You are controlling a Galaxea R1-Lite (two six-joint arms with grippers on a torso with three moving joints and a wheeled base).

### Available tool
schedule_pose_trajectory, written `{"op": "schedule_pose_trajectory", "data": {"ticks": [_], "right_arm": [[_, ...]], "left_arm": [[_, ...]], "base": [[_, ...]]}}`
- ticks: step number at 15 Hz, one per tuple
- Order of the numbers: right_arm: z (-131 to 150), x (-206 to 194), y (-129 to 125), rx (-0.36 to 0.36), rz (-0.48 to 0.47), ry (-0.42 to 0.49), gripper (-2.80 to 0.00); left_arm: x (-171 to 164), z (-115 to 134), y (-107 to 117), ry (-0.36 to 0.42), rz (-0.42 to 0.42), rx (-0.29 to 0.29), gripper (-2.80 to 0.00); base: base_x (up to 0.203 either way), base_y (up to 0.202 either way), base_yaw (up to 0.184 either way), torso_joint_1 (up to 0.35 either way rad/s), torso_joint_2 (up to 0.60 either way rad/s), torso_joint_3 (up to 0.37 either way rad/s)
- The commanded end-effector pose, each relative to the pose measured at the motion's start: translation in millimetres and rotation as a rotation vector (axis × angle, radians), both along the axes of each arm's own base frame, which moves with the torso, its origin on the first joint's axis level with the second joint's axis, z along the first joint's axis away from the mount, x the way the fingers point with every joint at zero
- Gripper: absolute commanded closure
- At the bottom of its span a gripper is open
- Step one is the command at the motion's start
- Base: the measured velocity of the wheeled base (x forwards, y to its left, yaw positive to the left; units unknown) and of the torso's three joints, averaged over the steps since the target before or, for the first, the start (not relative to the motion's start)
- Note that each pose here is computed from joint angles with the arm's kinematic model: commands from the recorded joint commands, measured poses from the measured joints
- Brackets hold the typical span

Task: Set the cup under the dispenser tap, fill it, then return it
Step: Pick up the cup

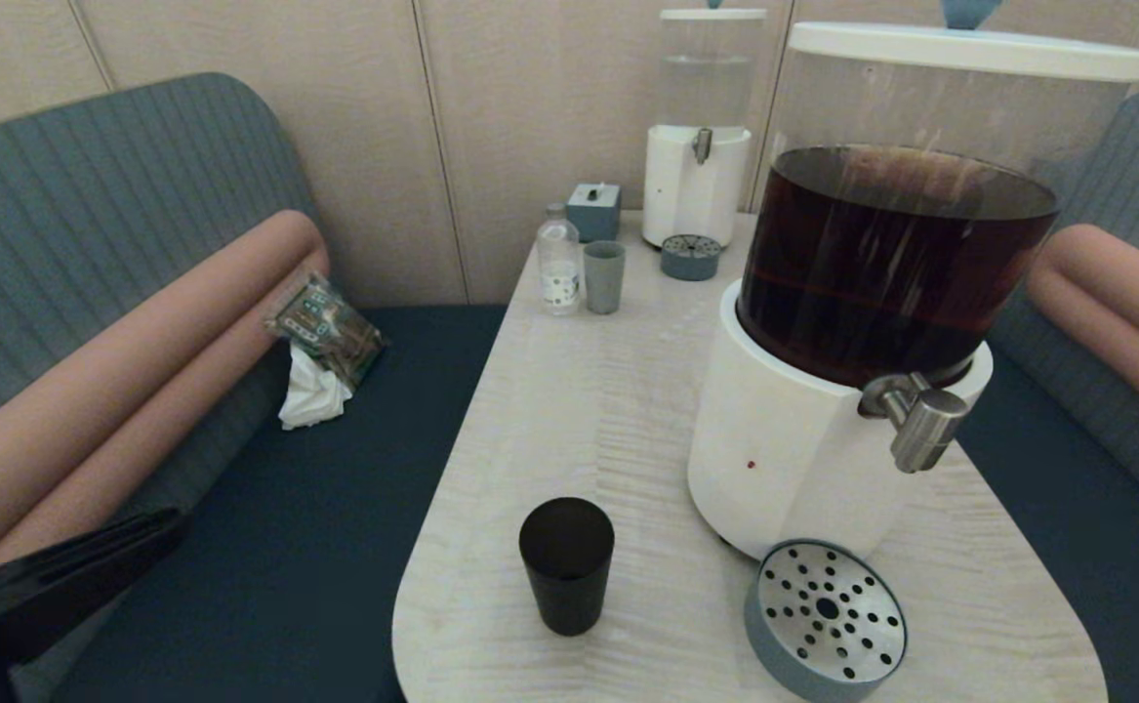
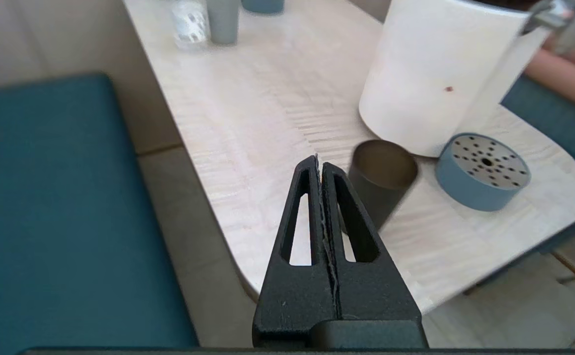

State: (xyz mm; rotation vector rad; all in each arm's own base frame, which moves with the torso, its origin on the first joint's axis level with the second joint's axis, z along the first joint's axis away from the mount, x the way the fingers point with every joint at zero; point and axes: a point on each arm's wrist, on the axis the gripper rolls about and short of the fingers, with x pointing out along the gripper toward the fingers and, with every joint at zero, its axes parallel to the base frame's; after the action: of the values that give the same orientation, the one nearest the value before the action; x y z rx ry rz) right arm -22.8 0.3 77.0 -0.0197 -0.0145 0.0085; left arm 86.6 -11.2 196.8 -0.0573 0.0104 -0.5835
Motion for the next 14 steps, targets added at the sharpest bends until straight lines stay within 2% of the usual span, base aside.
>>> {"op": "schedule_pose_trajectory", "data": {"ticks": [1,5,8,9,14], "right_arm": [[-0.8,0.2,0.0,0.0,0.001,0.002,0.0],[-0.8,0.2,0.0,0.0,0.001,0.002,0.0],[-0.8,0.2,0.0,0.0,0.001,0.002,0.0],[-0.8,0.2,0.0,0.0,0.001,0.002,0.0],[-0.8,0.2,0.0,0.0,0.001,0.002,0.0]], "left_arm": [[44.6,-17.7,0.3,0.098,-0.031,-0.004,0.0],[78.3,-31.5,-0.6,0.047,-0.111,0.013,0.0],[93.8,-41.1,-2.2,0.05,-0.156,0.044,0.0],[98.8,-45.5,-3.7,0.055,-0.17,0.064,-2.8],[121.4,-65.1,-11.1,0.087,-0.285,0.054,-2.8]], "base": [[0.0,0.0,0.0,0.0,0.0,0.0],[0.0,0.0,0.0,0.0,0.0,0.0],[0.0,0.0,0.0,0.0,0.0,0.0],[0.0,0.0,0.0,0.0,0.0,0.0],[0.0,0.0,0.0,0.0,0.0,0.0]]}}
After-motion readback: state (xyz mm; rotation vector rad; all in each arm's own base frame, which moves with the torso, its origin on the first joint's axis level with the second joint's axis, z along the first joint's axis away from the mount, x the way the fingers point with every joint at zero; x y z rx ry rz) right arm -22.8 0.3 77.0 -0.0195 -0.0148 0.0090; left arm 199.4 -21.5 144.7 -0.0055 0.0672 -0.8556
